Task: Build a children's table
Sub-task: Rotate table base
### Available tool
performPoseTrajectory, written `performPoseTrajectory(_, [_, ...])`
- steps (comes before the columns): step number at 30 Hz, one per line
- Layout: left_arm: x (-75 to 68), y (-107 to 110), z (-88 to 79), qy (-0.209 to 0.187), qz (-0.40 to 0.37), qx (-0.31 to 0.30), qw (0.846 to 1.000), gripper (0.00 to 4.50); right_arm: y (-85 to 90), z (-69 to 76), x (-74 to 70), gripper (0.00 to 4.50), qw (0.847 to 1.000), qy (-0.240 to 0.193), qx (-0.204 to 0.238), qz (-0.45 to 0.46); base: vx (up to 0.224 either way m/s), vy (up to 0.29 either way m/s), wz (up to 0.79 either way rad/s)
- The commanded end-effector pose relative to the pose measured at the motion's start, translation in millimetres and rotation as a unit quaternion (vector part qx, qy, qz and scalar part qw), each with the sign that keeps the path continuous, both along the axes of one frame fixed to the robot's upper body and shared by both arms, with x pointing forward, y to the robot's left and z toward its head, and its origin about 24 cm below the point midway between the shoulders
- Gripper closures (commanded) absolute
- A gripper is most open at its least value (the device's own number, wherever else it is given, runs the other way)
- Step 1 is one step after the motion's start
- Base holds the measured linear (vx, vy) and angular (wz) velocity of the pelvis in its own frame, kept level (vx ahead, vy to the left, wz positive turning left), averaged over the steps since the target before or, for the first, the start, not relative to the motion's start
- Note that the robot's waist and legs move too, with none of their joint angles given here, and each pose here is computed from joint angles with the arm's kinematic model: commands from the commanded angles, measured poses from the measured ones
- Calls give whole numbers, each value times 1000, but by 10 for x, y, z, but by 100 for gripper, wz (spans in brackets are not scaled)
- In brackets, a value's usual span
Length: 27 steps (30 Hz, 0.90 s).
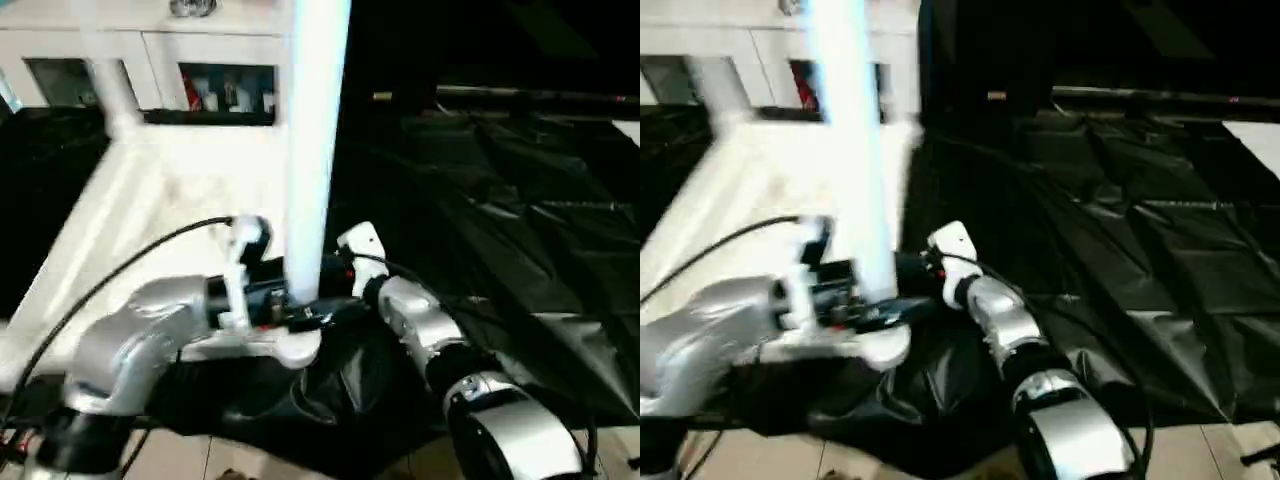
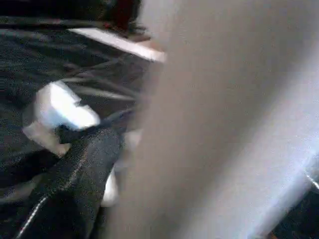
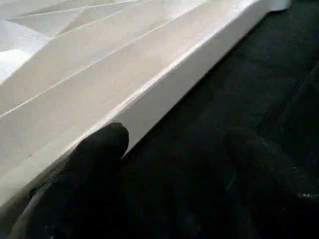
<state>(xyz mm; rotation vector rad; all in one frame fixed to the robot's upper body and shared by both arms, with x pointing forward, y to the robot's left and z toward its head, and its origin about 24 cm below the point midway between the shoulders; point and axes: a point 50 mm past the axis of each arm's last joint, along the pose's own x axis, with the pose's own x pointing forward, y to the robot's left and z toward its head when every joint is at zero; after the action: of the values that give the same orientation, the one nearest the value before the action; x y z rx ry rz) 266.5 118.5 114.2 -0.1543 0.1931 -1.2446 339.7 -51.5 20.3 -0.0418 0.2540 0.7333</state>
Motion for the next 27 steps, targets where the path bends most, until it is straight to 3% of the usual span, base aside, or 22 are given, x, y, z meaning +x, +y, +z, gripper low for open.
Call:
performPoseTrajectory(1, [95, 52, -18, -26, 36, 33, 998, 12, -127, 44, 77, 79, 999, -12, -12, -43, 0, 0, 0])
performPoseTrajectory(3, [162, 107, -42, -44, 57, 51, 996, 12, -408, -23, 95, 79, 994, -13, -40, -103, 0, 0, 0])
performPoseTrajectory(7, [163, 154, -119, -53, 60, 90, 993, 12, -732, -132, 68, 79, 984, -3, -69, -166, 0, 0, 0])
performPoseTrajectory(10, [154, 165, -131, -63, 64, 94, 992, 12, -902, -164, 60, 79, 974, 5, -68, -217, 0, 0, 0])
performPoseTrajectory(14, [137, 210, -151, -79, 76, 100, 989, 12, -1090, -201, 25, 79, 948, -15, -108, -300, 0, 0, 0])
performPoseTrajectory(16, [109, 242, -168, -84, 77, 106, 988, 12, -1123, -209, -17, 79, 941, -41, -134, -309, 0, 0, 0])
performPoseTrajectory(19, [85, 273, -184, -85, 77, 115, 987, 12, -1112, -232, -59, 79, 943, -46, -143, -298, 0, 0, 0])
performPoseTrajectory(21, [66, 350, -212, -91, 87, 141, 982, 12, -1021, -238, -107, 79, 960, -34, -127, -246, 0, 0, 0])
performPoseTrajectory(22, [61, 402, -231, -95, 91, 157, 979, 12, -927, -211, -133, 79, 977, -16, -84, -194, 0, 0, 0])
performPoseTrajectory(25, [63, 478, -261, -96, 96, 175, 975, 12, -800, -108, -161, 79, 992, 0, -25, -121, 0, 0, 0])
performPoseTrajectory(27, [51, 520, -282, -95, 83, 188, 974, 12, -742, -49, -188, 79, 997, -8, -31, -67, 0, 0, 0])
